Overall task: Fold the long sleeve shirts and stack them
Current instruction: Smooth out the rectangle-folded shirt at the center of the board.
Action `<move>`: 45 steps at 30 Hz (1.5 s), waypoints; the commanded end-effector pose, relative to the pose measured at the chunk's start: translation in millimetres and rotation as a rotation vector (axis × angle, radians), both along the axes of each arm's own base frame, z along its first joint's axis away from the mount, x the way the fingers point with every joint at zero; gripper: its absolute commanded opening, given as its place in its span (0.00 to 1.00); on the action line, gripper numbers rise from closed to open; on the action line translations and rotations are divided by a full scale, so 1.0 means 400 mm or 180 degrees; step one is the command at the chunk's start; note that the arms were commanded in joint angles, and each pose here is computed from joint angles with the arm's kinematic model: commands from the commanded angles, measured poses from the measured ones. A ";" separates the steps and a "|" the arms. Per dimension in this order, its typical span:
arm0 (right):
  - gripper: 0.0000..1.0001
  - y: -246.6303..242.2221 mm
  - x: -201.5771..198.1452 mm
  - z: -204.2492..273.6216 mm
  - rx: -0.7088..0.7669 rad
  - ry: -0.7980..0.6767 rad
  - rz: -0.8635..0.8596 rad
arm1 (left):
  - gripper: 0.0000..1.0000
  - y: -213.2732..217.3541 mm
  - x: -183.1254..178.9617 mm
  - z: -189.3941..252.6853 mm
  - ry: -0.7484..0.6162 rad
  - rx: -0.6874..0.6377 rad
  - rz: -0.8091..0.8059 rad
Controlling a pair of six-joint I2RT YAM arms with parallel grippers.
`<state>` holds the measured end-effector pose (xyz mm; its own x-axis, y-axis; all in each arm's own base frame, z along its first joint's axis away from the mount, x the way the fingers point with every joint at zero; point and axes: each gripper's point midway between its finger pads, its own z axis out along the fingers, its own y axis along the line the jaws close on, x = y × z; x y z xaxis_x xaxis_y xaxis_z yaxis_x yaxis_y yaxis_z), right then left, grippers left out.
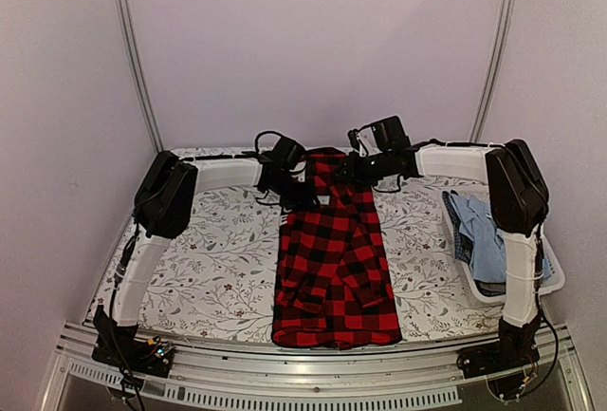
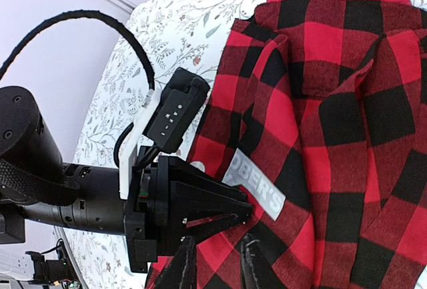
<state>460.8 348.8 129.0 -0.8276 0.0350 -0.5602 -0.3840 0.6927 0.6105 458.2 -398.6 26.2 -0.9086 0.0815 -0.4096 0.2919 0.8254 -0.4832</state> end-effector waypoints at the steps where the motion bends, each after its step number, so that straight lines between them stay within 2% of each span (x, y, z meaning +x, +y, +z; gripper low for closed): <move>1: 0.19 -0.013 0.087 -0.054 0.0003 0.0030 -0.0052 | 0.17 0.011 0.105 0.020 -0.0190 -0.0121 0.0026; 4: 0.15 -0.009 0.142 -0.091 0.0032 0.0042 -0.0070 | 0.18 -0.011 0.141 0.026 -0.0252 -0.0242 -0.0001; 12: 0.13 0.007 0.281 -0.158 0.0289 0.0104 -0.0174 | 0.20 -0.036 0.160 -0.020 -0.0137 -0.0472 -0.0034; 19: 0.10 0.023 0.331 -0.280 0.0568 0.0429 -0.0375 | 0.20 -0.019 0.200 -0.012 -0.0135 -0.0623 0.0066; 24: 0.10 0.026 0.343 -0.285 0.0722 0.0513 -0.0452 | 0.23 -0.004 0.217 -0.013 -0.0083 -0.0721 0.0146; 30: 0.13 0.015 0.337 -0.213 0.0750 0.0443 -0.0288 | 0.24 0.031 0.236 -0.039 0.0072 -0.0850 0.0177; 36: 0.23 0.020 0.320 -0.033 0.0803 0.0106 -0.0014 | 0.25 0.039 0.272 -0.028 0.0119 -0.1033 0.0191; 41: 0.28 0.015 0.277 0.069 0.0710 -0.0043 0.0124 | 0.26 0.052 0.312 0.025 0.0002 -0.1209 0.0233; 45: 0.30 0.007 0.212 0.093 0.0554 -0.0067 0.0176 | 0.29 0.051 0.329 0.117 -0.0184 -0.1358 0.0147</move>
